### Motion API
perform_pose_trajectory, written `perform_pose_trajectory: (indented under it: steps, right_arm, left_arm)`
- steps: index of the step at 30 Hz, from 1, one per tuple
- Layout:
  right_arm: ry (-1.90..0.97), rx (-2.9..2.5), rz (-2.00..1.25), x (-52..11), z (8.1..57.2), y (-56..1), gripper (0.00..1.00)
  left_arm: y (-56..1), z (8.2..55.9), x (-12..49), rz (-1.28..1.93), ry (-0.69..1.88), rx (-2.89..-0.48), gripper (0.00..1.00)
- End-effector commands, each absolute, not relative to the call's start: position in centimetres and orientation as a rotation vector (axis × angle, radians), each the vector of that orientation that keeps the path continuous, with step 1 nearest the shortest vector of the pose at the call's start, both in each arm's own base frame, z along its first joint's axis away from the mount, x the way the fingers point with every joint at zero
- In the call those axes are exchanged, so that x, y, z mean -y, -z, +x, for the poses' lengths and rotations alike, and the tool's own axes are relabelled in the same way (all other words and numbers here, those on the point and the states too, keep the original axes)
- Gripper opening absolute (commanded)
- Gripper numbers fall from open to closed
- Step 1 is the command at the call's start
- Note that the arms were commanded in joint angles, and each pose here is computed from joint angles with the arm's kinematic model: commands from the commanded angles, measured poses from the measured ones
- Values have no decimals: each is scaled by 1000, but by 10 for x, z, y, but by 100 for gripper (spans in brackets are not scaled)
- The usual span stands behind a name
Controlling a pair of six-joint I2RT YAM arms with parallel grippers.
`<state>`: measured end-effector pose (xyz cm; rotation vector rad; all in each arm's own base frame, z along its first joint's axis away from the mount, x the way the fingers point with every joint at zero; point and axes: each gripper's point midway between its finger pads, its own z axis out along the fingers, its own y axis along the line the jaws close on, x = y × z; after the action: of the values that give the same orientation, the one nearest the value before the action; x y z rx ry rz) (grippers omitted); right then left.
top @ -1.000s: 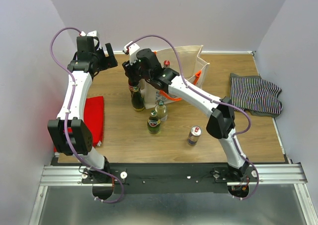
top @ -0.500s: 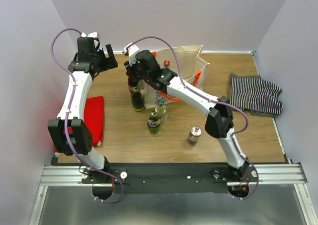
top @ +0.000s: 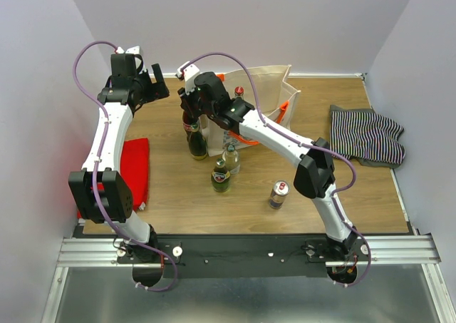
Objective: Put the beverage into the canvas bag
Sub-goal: Pick up the drink from the center of the board.
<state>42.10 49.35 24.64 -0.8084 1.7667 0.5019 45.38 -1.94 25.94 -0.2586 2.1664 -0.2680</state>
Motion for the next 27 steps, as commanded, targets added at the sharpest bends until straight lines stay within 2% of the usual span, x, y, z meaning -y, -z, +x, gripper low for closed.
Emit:
perform_pose_trajectory:
  steps: [1,10,27]
  right_arm:
    - [-513,-1752,-814,-497,417,-252,1]
    - [-531,-1636,-729,-491,420,-319,1]
    - [-544,-1503,-593,-480,426,-384,1]
  left_arm:
    - [-279,450,21,-252,302,-2113,99]
    - [-279,450,21,-248,304,-2112,99]
    - [-275,449,22,-250,313,-2117,99]
